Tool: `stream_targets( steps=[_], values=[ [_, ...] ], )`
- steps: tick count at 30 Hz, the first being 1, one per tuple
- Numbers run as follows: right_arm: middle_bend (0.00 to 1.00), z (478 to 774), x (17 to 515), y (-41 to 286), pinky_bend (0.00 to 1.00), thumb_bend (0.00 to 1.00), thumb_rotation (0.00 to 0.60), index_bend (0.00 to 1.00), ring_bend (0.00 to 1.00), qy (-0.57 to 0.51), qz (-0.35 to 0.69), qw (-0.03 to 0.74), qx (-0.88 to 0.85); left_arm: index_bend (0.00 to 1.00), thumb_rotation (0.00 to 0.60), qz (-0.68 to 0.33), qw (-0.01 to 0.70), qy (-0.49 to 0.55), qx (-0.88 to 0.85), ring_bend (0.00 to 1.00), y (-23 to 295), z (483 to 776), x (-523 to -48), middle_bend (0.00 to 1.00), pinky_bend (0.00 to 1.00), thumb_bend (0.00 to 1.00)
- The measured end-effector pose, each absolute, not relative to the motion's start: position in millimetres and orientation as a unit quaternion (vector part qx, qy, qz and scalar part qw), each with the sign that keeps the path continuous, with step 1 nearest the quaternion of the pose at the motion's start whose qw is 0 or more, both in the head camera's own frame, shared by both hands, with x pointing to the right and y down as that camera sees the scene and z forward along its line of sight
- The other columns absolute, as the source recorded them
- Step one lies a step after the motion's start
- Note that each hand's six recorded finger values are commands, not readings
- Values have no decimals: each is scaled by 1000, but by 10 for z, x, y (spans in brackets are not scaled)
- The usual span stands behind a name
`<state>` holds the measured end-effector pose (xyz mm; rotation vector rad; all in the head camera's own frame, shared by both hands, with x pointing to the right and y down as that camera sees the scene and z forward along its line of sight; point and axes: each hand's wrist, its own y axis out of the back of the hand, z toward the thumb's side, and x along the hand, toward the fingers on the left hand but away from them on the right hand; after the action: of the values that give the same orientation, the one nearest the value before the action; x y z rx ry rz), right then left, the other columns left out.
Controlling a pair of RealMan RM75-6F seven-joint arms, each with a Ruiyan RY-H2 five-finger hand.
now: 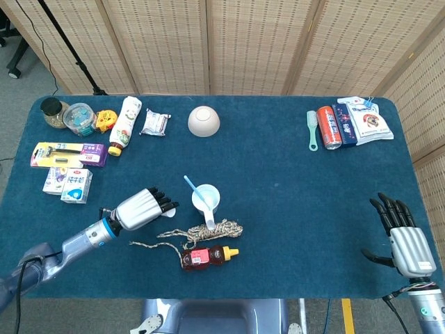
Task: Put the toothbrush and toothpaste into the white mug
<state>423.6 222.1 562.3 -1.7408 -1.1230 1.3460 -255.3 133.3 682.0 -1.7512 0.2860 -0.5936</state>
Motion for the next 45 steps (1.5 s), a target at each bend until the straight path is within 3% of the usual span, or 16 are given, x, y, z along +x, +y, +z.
stream_targets(
  steps=[8, 15, 19, 31, 45],
  values=[
    [0, 5621, 4227, 2220, 0, 0, 600, 0, 0, -429, 514, 331, -665, 817, 600, -199, 549, 209, -785, 531, 1292, 6388, -2494, 578, 590, 417],
    [0, 5630, 4218, 2226, 0, 0, 600, 0, 0, -427, 515, 330, -666, 817, 600, -103, 454, 317, -826, 528, 1245, 5902, -2246, 578, 590, 417],
    [0, 5631, 4223, 2226, 0, 0, 600, 0, 0, -427, 515, 330, -666, 817, 600, -72, 411, 367, -831, 526, 1109, 5776, -2095, 578, 590, 417],
    [0, 5662, 4240, 2219, 0, 0, 600, 0, 0, -426, 519, 326, -665, 816, 600, -83, 307, 418, -851, 514, 874, 6077, -1519, 578, 568, 417],
    [0, 5680, 4296, 2200, 0, 0, 600, 0, 0, -429, 524, 321, -661, 813, 600, -101, 371, 391, -836, 505, 835, 6356, -1131, 576, 564, 416]
  ],
)
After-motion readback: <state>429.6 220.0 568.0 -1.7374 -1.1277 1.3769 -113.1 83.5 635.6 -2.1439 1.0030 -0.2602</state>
